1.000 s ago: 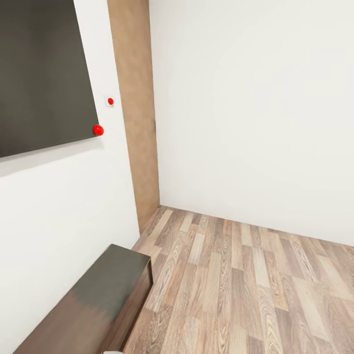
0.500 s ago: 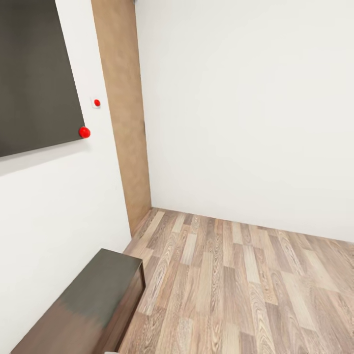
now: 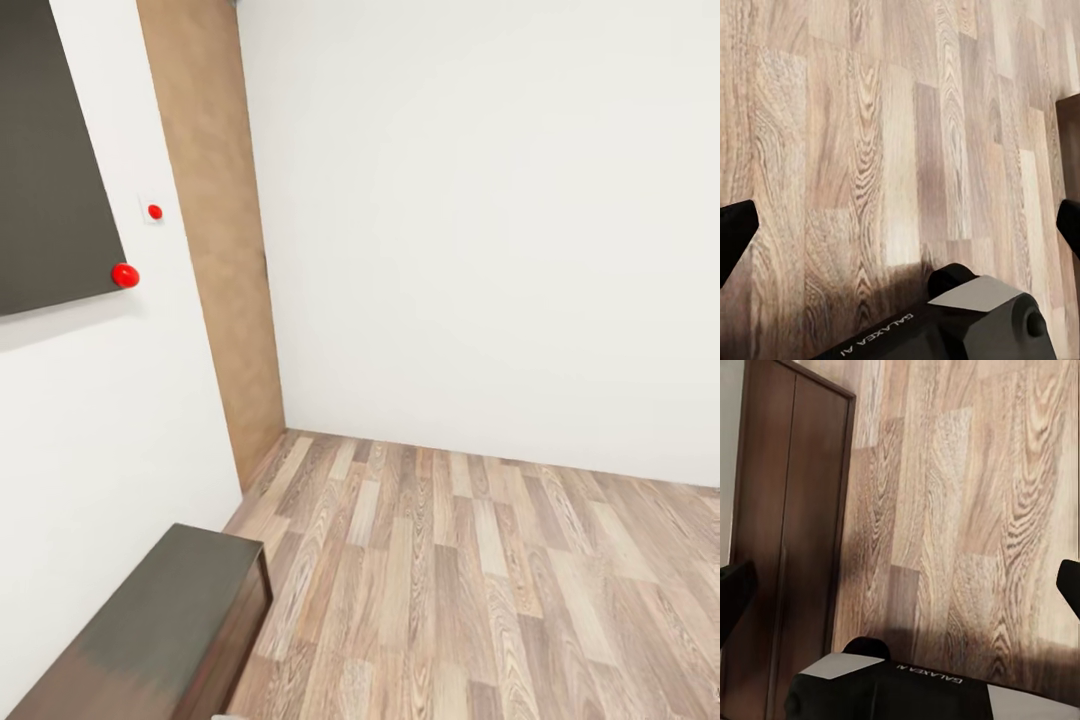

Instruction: In the bedroom, move the book from the bed onto either nightstand, and place the two sandals side by side next to the bed.

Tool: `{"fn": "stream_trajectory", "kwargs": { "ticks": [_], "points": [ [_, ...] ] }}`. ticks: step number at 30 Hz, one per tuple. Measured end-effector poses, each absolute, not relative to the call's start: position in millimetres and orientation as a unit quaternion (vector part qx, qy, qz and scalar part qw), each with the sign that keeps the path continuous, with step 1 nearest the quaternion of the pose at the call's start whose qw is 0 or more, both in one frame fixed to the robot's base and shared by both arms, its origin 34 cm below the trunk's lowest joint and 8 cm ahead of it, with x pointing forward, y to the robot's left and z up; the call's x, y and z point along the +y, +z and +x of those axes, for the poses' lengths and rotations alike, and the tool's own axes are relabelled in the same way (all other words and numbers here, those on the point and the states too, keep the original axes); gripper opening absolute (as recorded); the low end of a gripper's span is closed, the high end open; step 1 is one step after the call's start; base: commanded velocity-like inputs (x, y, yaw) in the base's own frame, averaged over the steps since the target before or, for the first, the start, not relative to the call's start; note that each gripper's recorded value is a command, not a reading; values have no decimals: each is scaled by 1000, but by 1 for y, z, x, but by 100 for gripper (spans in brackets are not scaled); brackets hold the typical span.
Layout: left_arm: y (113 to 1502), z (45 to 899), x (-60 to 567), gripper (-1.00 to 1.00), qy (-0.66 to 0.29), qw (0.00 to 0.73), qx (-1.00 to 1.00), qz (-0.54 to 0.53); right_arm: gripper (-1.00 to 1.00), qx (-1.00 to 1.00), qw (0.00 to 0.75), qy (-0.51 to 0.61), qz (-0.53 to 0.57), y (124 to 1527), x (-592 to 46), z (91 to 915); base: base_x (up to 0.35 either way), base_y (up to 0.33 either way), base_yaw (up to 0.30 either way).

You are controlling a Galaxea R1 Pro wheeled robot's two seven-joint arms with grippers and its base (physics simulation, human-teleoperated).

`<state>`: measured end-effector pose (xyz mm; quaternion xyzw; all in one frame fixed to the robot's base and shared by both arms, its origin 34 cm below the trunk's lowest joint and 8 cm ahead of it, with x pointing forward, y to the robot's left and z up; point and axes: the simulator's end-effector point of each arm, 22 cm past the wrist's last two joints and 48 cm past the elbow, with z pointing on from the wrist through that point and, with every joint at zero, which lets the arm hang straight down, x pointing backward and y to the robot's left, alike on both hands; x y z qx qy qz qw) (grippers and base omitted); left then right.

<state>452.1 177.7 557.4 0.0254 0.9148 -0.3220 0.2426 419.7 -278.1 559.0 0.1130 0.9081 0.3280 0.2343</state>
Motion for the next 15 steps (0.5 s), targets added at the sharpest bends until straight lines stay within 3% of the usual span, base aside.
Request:
{"fn": "stream_trajectory", "kwargs": {
  "ticks": [8,15],
  "points": [
    [552,456,187,100,-295,246,923,19,100,908,236,328,112,560,-278,421,165,-3,-139],
    [553,457,188,100,-294,248,923,19,100,907,238,328,112,561,-278,422,18,0,-139]
  ]
}}
